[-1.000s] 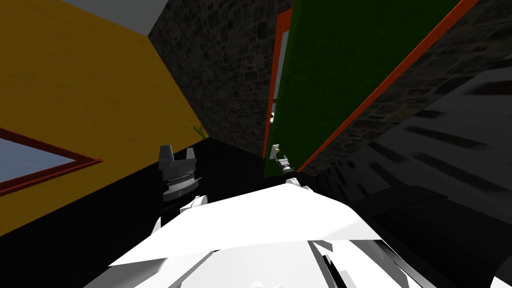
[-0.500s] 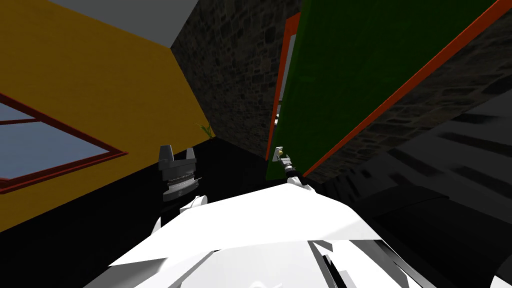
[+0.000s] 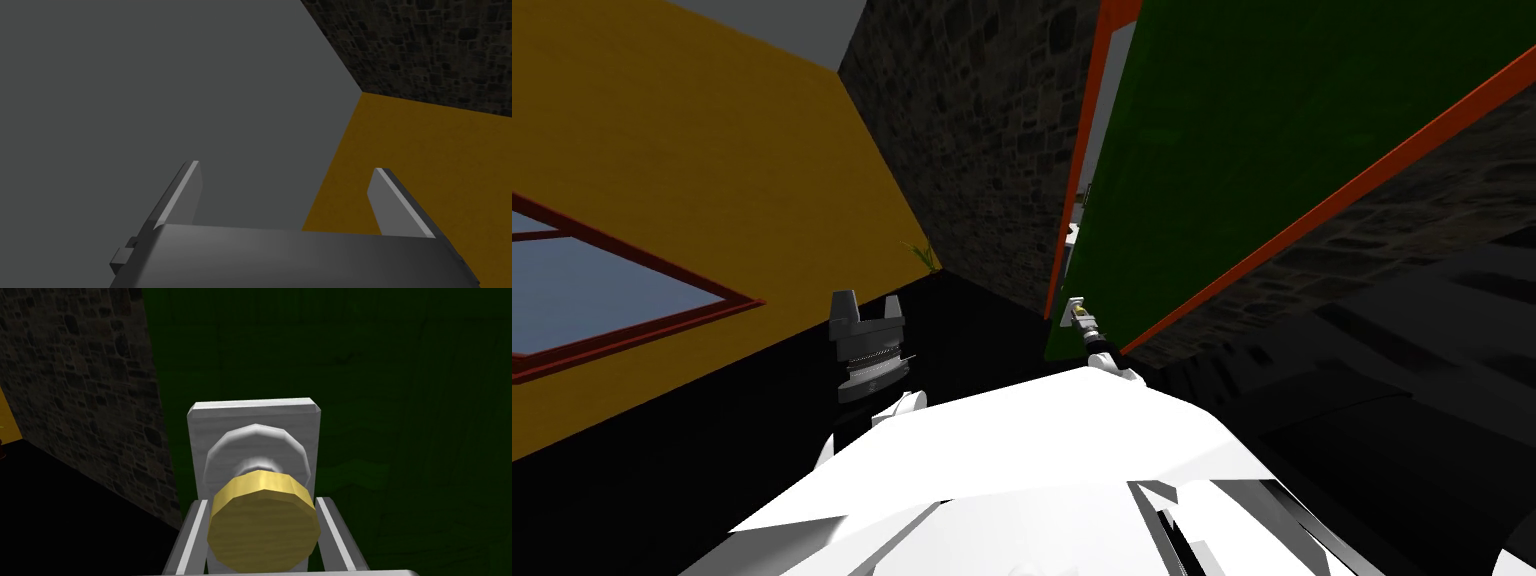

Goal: Pull the door open

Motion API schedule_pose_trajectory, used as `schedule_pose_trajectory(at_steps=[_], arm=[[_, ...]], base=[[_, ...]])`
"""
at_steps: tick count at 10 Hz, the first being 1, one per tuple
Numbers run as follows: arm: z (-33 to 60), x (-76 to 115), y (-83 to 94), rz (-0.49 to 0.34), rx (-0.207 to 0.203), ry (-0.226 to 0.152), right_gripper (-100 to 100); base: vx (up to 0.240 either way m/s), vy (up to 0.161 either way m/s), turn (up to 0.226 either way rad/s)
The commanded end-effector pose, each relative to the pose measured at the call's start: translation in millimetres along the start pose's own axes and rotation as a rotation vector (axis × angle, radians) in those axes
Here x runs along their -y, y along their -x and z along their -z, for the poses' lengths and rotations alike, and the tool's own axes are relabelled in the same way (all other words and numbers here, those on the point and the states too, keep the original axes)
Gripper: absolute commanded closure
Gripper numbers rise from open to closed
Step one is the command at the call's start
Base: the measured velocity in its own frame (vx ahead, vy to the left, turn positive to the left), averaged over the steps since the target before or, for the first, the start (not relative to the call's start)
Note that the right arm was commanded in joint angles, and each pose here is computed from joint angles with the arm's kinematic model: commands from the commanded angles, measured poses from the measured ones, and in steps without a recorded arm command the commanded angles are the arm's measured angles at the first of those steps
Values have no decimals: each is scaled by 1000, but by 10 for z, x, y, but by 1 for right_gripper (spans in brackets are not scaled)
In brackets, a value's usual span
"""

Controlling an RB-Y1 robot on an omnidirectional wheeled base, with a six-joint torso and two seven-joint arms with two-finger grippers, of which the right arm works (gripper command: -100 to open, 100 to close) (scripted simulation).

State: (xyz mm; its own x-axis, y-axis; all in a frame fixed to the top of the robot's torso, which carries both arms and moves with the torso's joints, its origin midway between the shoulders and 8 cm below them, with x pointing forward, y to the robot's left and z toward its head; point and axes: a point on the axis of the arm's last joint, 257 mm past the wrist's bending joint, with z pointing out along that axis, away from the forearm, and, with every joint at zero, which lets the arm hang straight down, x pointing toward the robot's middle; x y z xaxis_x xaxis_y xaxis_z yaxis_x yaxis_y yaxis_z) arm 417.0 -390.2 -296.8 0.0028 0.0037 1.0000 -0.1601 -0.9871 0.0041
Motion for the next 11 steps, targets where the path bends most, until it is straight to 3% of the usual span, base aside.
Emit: schedule_pose_trajectory(at_steps=[1,4,11], arm=[[7,22,8,-3,1,-3,100],[27,-11,29,-1,6,-9,100],[90,-104,7,-3,-1,-51,100]], base=[[-21,0,2],[-36,-8,52],[-215,-76,203]])
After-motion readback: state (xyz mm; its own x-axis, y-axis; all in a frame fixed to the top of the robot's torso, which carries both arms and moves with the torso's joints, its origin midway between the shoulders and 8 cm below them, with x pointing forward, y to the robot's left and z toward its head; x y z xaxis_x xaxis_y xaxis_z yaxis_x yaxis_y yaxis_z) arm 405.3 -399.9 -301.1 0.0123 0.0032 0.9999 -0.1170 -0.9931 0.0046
